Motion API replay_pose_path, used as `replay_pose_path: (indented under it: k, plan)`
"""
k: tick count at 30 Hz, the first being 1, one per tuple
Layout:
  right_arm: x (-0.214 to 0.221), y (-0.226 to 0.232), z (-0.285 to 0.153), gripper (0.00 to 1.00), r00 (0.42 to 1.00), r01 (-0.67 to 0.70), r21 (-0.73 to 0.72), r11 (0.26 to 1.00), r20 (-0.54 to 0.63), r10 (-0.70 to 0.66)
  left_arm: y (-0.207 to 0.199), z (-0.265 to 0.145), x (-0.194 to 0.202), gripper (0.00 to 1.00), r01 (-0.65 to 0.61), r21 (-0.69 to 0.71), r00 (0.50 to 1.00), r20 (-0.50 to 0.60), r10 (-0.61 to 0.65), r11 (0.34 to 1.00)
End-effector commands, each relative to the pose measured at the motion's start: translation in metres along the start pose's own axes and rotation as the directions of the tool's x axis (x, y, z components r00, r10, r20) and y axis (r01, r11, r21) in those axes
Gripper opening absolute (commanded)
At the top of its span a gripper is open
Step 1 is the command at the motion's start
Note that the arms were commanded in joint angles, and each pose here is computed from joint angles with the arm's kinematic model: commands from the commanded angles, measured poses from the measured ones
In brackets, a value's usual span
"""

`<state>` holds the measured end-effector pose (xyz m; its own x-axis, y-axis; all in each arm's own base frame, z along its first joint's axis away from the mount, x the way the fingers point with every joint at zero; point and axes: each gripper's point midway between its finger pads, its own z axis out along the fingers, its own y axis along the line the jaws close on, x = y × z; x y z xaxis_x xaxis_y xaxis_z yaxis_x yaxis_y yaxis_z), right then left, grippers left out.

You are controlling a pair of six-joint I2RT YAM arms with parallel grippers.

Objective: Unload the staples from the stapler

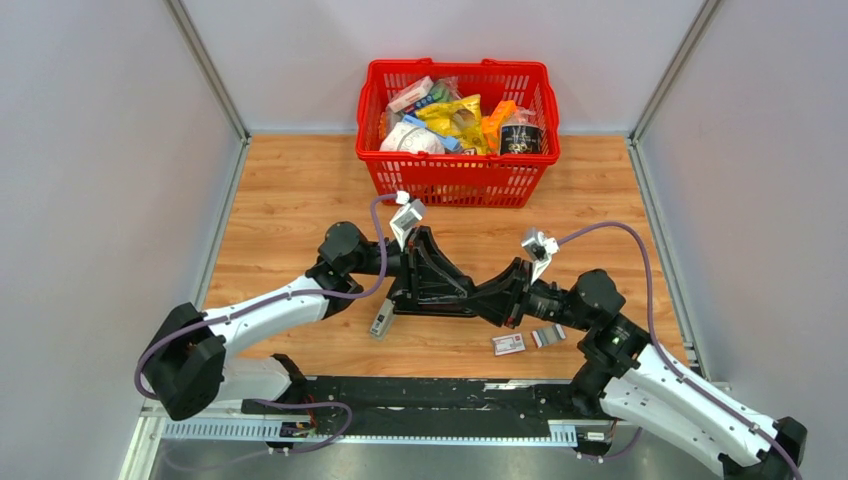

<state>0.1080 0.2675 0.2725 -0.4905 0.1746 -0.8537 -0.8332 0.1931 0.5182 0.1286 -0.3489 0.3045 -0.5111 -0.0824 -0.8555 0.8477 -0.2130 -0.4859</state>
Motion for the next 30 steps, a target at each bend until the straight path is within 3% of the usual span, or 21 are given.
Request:
replay_pose_path:
  k: [1, 17, 30]
  plan:
    - [0.102, 0.002, -0.018, 0.19, 0.913, -0.23, 0.013, 0.973, -0.342, 0.22, -0.058, -0.012, -0.159, 0.0, -0.405, -0.127, 0.776, 0.476, 0.414, 0.905]
    - [0.126, 0.004, -0.022, 0.18, 0.898, -0.267, 0.018, 0.964, -0.359, 0.255, -0.054, -0.023, -0.168, 0.0, -0.41, -0.163, 0.763, 0.478, 0.435, 0.898]
    - [0.099, 0.002, -0.022, 0.19, 0.923, -0.174, 0.088, 0.981, -0.333, 0.194, -0.052, -0.021, -0.157, 0.0, -0.414, -0.139, 0.783, 0.45, 0.429, 0.9]
